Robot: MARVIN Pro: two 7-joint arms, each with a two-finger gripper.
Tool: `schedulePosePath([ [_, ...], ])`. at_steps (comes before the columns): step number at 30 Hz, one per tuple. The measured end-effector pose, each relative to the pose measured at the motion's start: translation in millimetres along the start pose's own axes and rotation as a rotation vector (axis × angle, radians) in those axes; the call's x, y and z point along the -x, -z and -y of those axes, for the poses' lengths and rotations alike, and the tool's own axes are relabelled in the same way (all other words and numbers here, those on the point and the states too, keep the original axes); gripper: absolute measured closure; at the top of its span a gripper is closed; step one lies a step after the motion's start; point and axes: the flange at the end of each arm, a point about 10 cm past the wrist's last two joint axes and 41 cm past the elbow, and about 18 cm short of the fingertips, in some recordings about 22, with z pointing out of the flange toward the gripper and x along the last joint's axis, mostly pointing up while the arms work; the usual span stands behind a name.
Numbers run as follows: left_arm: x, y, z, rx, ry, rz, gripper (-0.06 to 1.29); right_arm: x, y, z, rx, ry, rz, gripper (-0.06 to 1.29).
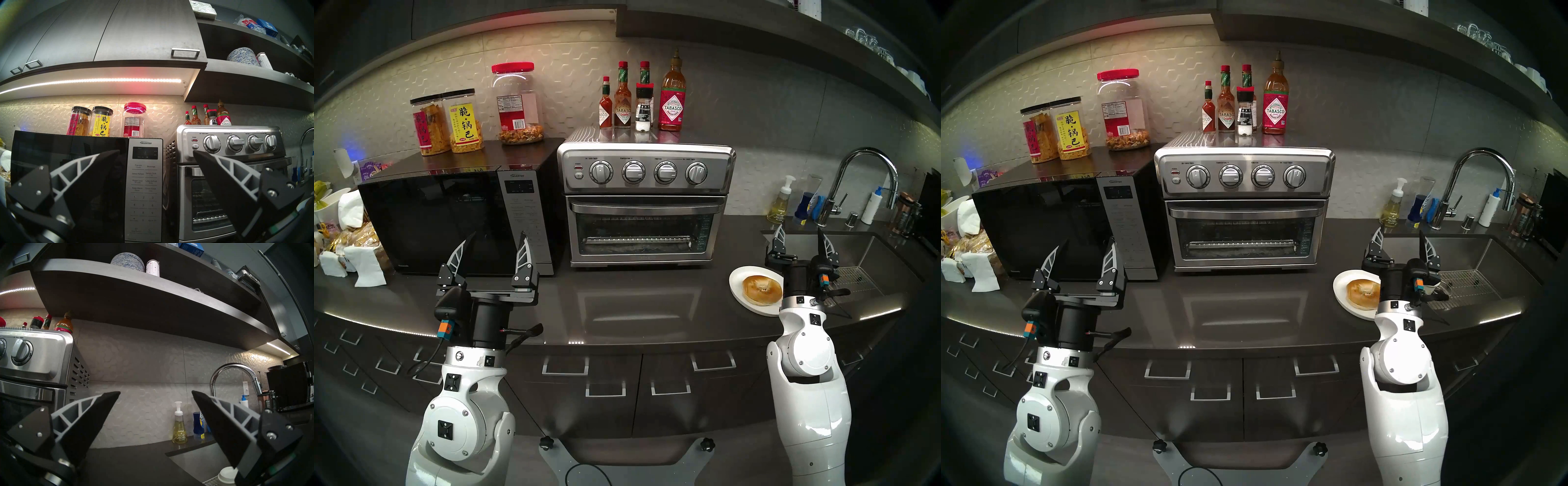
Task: Open the oven and place the bagel inside on the rack
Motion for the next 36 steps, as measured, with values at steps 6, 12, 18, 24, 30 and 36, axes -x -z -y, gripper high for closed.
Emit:
schedulePosePath([
  [6, 0.0, 0.0, 0.0, 0.000, 0.000, 0.000, 0.00, -0.4, 1.0, -10.5, -0.005, 0.004, -0.006, -0.01],
  [12, 0.0, 0.0, 0.0, 0.000, 0.000, 0.000, 0.00, 0.9, 2.0, -24.5, -0.004, 0.015, -0.004, -0.01],
  [18, 0.0, 0.0, 0.0, 0.000, 0.000, 0.000, 0.00, 2.5, 3.3, -40.5, -0.009, 0.029, -0.001, -0.01],
  [24, 0.1, 0.0, 0.0, 0.000, 0.000, 0.000, 0.00, 4.5, 3.8, -50.0, -0.030, 0.044, 0.000, -0.01],
  [30, 0.1, 0.0, 0.0, 0.000, 0.000, 0.000, 0.00, 5.2, 2.8, -54.6, -0.055, 0.060, -0.009, -0.01],
  [36, 0.1, 0.0, 0.0, 0.000, 0.000, 0.000, 0.00, -0.8, 5.2, -53.3, -0.075, 0.061, -0.023, -0.01],
])
